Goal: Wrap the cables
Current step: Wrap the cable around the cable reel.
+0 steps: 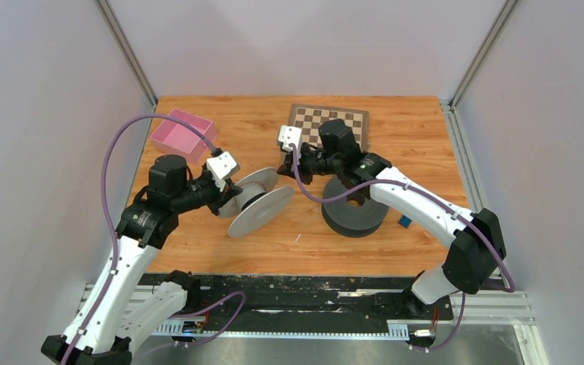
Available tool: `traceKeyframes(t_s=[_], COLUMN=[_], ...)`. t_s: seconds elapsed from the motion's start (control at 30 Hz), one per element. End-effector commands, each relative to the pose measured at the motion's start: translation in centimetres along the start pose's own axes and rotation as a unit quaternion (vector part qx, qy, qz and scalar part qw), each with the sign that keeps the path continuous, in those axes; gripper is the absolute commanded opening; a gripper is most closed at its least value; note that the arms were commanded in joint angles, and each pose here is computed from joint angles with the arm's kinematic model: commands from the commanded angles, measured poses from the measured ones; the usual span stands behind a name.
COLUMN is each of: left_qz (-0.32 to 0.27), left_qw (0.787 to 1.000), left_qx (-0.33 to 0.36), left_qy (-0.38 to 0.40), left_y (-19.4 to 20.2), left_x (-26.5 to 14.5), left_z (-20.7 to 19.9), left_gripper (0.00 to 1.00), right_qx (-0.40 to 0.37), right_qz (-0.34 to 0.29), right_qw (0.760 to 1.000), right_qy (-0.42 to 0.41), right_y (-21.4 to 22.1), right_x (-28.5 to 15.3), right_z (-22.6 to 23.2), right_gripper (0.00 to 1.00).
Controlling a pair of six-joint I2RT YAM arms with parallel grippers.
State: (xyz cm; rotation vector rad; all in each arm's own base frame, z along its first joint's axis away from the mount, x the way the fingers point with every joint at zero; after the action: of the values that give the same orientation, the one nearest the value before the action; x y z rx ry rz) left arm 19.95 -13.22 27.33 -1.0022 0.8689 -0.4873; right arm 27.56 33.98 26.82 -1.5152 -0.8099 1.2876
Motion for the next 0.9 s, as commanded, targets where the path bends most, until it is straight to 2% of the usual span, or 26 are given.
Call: traceKeyframes(t_s=[0.0, 0.1, 0.43, 0.63, 0.7, 0.87], left_qz=[-0.083, -0.087, -0.129, -0.185, -0.205, -0.246], left_qw=[0.996, 0.996, 0.981, 0.939, 0.922, 0.888], left_qx=[0.019, 0.0, -0.139, -0.276, -0.313, -0.367], left_qy=[0.029, -0.003, -0.047, -0.09, -0.1, -0.129], left_y=[-5.2, -6.2, -8.6, -9.9, -10.1, -10.4], left_x=[-1.6, -2.5, -4.5, -5.2, -5.4, -6.3], left_z=[-0.5, 0.4, 1.5, 3.1, 3.5, 4.6], left_gripper=[0.0, 0.0, 0.0, 0.0, 0.0, 0.0], right_qx=[-0.027, -0.023, 0.029, 0.046, 0.08, 0.133], right_qz=[0.003, 0.008, -0.015, -0.068, -0.086, -0.097], right_qw=[0.999, 0.999, 0.999, 0.996, 0.992, 0.984], right_qy=[0.029, 0.03, 0.009, -0.031, -0.035, -0.069], right_y=[0.5, 1.2, 3.2, 1.3, 0.8, -0.3], right_x=[-1.2, -1.3, -0.4, -1.1, -1.3, -1.4], right_z=[-0.5, -0.5, 0.7, 2.5, 2.9, 3.9], right_gripper=[0.0, 0.0, 0.0, 0.0, 0.0, 0.0])
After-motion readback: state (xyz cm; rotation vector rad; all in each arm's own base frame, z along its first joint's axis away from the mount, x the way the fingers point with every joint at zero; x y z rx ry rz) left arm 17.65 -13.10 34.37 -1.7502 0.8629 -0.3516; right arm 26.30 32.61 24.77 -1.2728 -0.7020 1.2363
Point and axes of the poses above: each gripper's point midway between its finger pads, its own x axis out along the fingers, its own z axis along the line the jaws close on, y = z × x, the point moved 3 cm from there along -x, back along the fingers, and after that the axes turned 10 degrees about x, right-handed, at the moved point
